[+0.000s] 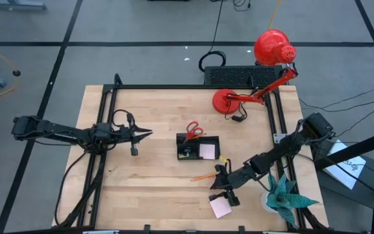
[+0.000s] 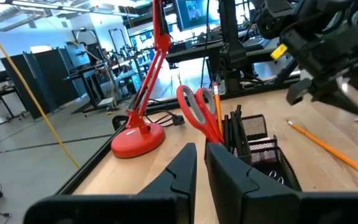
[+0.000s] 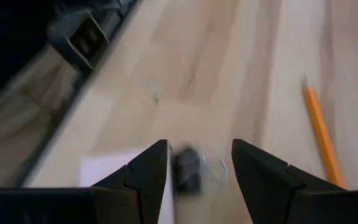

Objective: Pick and place office supplies into organizer
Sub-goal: Put the binder clip into the bottom left compartment of the desk organizer

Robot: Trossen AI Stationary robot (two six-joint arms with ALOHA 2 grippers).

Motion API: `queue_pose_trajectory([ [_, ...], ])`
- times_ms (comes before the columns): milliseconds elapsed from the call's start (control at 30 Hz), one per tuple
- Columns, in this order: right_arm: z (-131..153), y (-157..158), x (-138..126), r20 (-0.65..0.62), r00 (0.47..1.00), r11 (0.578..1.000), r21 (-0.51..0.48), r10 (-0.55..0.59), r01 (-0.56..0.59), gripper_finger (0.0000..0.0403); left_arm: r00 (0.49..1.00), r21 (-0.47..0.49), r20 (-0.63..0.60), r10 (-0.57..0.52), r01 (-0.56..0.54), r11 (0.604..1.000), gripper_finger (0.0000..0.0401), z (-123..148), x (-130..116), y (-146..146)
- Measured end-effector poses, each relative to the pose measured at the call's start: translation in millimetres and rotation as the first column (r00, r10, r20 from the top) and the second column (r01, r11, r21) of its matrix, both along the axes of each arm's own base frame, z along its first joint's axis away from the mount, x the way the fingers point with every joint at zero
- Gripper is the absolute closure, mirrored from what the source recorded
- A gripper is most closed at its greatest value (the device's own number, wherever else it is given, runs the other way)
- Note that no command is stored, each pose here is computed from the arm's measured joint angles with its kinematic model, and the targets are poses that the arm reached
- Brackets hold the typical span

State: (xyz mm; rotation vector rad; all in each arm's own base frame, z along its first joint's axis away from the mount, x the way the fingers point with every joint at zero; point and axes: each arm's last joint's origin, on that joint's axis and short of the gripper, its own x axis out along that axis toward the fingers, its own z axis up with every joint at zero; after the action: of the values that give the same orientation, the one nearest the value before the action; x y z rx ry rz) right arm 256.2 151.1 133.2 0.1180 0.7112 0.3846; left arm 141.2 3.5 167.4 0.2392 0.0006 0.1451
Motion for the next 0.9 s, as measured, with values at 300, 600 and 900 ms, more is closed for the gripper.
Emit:
queue_pose_trajectory([
  [300, -9, 0, 4, -0.006, 1.000, 1.000, -0.003, -0.007, 0.007, 0.0216, 1.000, -0.008, 0.000, -0.001, 0.001, 1.000, 0.0354, 0, 0, 0],
  [600, -10, 3, 3, -0.007, 1.000, 1.000, 0.012, -0.013, 0.013, 0.0226, 1.000, -0.005, -0.004, 0.000, 0.000, 1.000, 0.0354, 0, 0, 0],
  [900, -24, 6, 9, 0.012, 1.000, 1.000, 0.005, 0.004, -0.004, 0.0224, 1.000, -0.006, -0.006, 0.000, 0.000, 1.000, 0.0354, -1, 0, 0],
])
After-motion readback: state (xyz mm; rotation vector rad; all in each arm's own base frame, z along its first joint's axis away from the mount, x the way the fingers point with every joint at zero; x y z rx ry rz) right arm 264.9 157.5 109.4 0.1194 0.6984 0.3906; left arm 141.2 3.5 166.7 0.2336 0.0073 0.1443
